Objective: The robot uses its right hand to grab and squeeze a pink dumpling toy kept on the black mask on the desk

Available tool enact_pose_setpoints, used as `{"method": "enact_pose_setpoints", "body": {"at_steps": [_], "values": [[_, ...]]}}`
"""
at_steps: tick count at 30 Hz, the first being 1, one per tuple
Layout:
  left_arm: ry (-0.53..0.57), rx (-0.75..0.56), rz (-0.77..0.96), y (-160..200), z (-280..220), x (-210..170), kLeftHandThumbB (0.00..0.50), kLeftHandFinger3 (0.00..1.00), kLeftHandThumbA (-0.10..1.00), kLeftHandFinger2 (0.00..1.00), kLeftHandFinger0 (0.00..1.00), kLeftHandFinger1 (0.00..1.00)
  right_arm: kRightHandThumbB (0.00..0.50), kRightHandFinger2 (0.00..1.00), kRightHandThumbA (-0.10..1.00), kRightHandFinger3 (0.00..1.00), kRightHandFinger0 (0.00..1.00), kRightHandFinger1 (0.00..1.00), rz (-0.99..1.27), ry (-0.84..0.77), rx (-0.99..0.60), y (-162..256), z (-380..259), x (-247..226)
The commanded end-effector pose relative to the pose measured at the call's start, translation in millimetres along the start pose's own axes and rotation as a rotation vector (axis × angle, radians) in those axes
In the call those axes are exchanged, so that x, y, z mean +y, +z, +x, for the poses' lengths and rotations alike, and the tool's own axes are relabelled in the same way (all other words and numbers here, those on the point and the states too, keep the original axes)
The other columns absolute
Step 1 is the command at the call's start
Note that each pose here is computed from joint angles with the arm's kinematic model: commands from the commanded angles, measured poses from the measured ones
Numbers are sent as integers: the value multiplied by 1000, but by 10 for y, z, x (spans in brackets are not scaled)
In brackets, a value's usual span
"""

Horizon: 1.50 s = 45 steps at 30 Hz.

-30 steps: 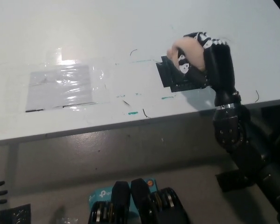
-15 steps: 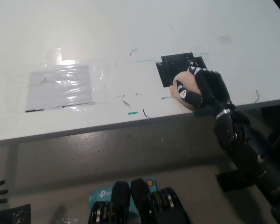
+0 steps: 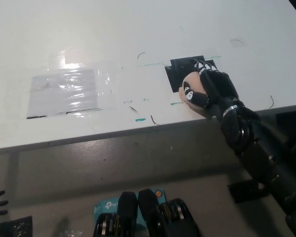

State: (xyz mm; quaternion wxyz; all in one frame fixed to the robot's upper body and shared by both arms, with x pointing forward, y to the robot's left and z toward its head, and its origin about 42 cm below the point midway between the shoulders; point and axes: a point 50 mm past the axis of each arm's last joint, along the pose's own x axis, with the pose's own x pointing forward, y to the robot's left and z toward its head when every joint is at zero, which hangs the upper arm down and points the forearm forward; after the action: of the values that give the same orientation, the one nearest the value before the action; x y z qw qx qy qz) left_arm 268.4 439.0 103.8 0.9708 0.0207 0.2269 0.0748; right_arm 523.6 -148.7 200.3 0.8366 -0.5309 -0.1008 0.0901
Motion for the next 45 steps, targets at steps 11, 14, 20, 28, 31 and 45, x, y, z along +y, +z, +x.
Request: {"method": "enact_pose_setpoints", "body": {"at_steps": [11,14,20,28,31,45], "values": [[14,-44,16,173,-23,81,124,856,1000,794,690,732,489,1000,726,1000,1000,1000,-6,-46,-23,241,-100,-319],[9,-34,12,141,-13,90,144,862,1000,797,691,727,473,1000,739,1000,1000,1000,4,-79,-47,269,-166,-413],[-3,-46,20,133,-15,80,142,886,1000,827,691,737,420,1000,678,1000,1000,1000,10,-132,-99,315,-288,-633],[6,-38,16,141,-7,89,133,859,1000,796,685,725,234,1000,202,1000,1000,1000,149,-247,-147,164,-801,-939],[12,-34,19,140,-22,89,128,857,1000,798,686,727,192,1000,124,1000,870,1000,177,-297,-140,72,-969,-986],[8,-32,14,92,-14,82,144,861,1000,787,715,728,158,668,-100,850,458,525,669,-357,151,-708,-1788,-262]]}}
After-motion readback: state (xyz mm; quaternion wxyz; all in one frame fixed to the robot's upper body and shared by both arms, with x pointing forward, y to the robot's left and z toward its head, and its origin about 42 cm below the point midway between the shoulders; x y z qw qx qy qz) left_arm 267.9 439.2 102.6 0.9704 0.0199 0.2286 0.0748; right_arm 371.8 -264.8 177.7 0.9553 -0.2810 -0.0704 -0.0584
